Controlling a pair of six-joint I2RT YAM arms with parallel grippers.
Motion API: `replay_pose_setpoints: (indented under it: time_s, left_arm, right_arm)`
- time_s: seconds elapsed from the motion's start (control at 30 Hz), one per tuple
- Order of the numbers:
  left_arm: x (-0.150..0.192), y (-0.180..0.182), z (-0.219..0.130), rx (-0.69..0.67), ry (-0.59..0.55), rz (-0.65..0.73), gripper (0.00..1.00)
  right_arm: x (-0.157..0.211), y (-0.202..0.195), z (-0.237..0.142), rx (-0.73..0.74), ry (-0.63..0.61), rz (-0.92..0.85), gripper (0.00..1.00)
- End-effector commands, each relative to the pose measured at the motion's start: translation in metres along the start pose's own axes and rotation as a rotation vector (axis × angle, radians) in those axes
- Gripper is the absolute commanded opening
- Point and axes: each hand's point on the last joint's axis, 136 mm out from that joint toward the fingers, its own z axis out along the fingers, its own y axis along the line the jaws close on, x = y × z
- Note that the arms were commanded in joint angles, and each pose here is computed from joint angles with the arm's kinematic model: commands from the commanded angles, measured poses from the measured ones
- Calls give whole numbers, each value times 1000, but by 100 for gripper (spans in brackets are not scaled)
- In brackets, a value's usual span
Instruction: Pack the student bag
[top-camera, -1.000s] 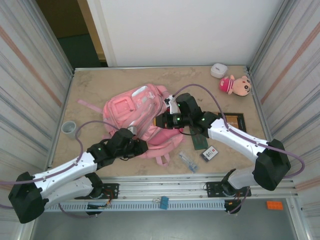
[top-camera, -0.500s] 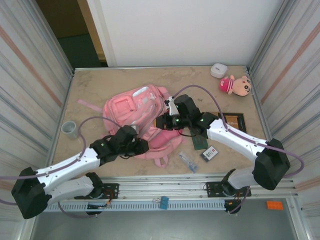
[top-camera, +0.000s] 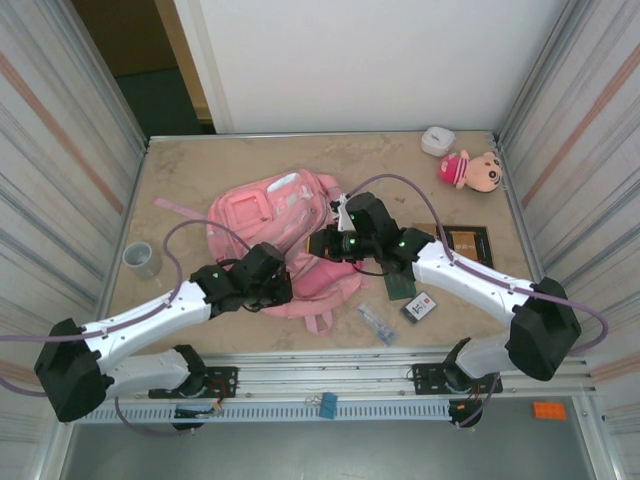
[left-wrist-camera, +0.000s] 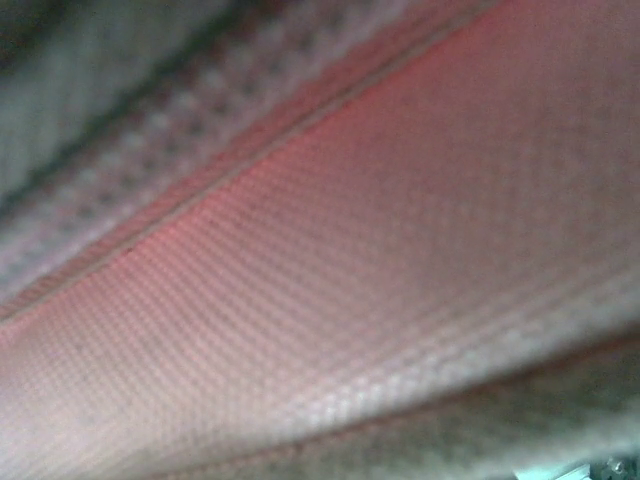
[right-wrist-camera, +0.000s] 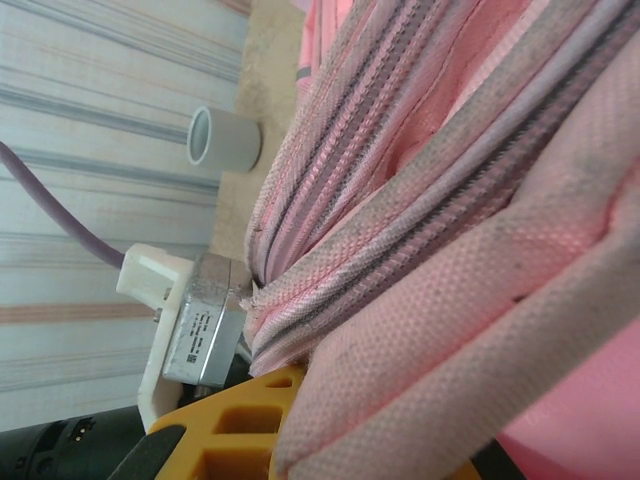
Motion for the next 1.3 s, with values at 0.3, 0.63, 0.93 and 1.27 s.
replay_pose_setpoints:
  time_s: [0.3,0.63,0.93,1.27]
  left_arm:
    - [1,4,-7,171,-123,-99,8]
    - [5,-3,-13,216,-134,-59,52]
    - [25,25,8,38,-58,-25,52]
    - [14,42,9,-19,-149,-58,52]
  right_arm:
    - [-8,6,-27,-116,-37,-27,7]
    - [-46,55,-51,-242,-127,-15,4]
    - [-91,96,-73,-341,-216,1,0]
    - [-124,120,-85,-378,-277,18,0]
